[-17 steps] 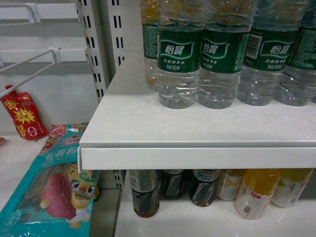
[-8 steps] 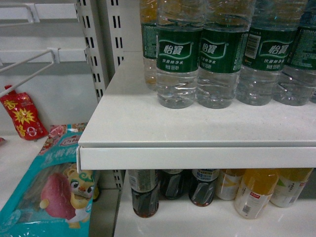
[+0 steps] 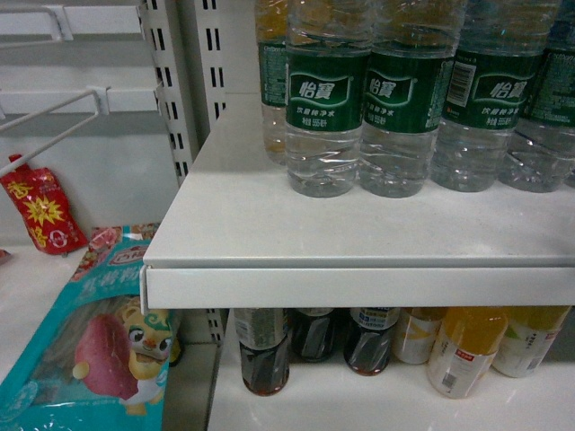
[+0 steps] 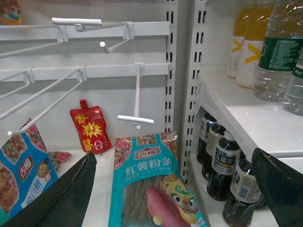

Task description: Move water from second to third shelf

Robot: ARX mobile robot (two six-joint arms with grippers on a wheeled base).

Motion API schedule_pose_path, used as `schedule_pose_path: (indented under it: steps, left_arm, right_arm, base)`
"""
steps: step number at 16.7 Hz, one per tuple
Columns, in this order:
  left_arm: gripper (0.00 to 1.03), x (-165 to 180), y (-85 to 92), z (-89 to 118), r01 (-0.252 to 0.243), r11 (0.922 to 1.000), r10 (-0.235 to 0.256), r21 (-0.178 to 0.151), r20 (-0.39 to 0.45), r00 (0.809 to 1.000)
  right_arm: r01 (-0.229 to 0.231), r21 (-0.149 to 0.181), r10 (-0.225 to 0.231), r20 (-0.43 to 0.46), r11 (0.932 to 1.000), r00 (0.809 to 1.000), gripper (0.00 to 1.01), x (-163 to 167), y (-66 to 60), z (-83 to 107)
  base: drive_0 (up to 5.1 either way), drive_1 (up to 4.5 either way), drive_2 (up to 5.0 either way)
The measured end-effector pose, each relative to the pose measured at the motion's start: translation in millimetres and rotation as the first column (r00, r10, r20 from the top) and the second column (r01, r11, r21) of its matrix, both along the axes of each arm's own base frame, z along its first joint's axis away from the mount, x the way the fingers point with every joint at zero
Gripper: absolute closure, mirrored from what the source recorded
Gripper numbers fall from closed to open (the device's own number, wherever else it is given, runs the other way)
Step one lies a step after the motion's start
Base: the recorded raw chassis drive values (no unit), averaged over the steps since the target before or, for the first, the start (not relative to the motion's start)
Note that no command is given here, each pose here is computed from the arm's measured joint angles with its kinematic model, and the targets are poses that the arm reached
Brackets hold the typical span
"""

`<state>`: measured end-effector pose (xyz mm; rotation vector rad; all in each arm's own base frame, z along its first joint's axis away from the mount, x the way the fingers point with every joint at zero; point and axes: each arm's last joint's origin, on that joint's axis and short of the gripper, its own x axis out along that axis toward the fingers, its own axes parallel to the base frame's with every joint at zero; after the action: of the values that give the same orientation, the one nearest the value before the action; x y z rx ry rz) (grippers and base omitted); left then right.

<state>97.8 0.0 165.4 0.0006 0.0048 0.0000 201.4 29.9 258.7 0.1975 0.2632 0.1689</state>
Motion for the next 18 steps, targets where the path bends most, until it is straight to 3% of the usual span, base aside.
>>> schedule_pose_path:
  steps: [7, 11, 14, 18]
  left_arm:
    - [0.05, 0, 0.0, 0, 0.000, 1.0000, 0.000, 0.000, 0.000, 1.000]
    - [0.05, 0, 0.0, 0, 0.000, 1.0000, 0.000, 0.000, 0.000, 1.000]
    - [0.05, 0, 0.0, 0, 0.000, 1.0000, 0.000, 0.000, 0.000, 1.000]
    - [0.05, 0, 0.0, 0, 0.000, 1.0000, 0.000, 0.000, 0.000, 1.000]
  right_arm:
    - [-0.062, -0.032, 0.060, -0.068, 0.9975, 0.996, 0.61, 31, 16.2, -2.5]
    - [-0.071, -0.062, 0.065, -0.096, 0.9955, 0.993, 0.61, 51, 26.2, -9.1]
    - [-0.083, -0.062, 0.078, -0.079, 0.9947, 0.994, 0.61, 68, 34.6, -0.3]
    - [-0.092, -0.071, 0.084, -0.108, 0.9932, 0.991, 0.61, 78, 43.4, -7.3]
  base:
    - [0.0, 0.00, 0.0]
    - [0.0, 0.00, 0.0]
    - [0.0, 0.00, 0.0]
    - [0.0, 0.00, 0.0]
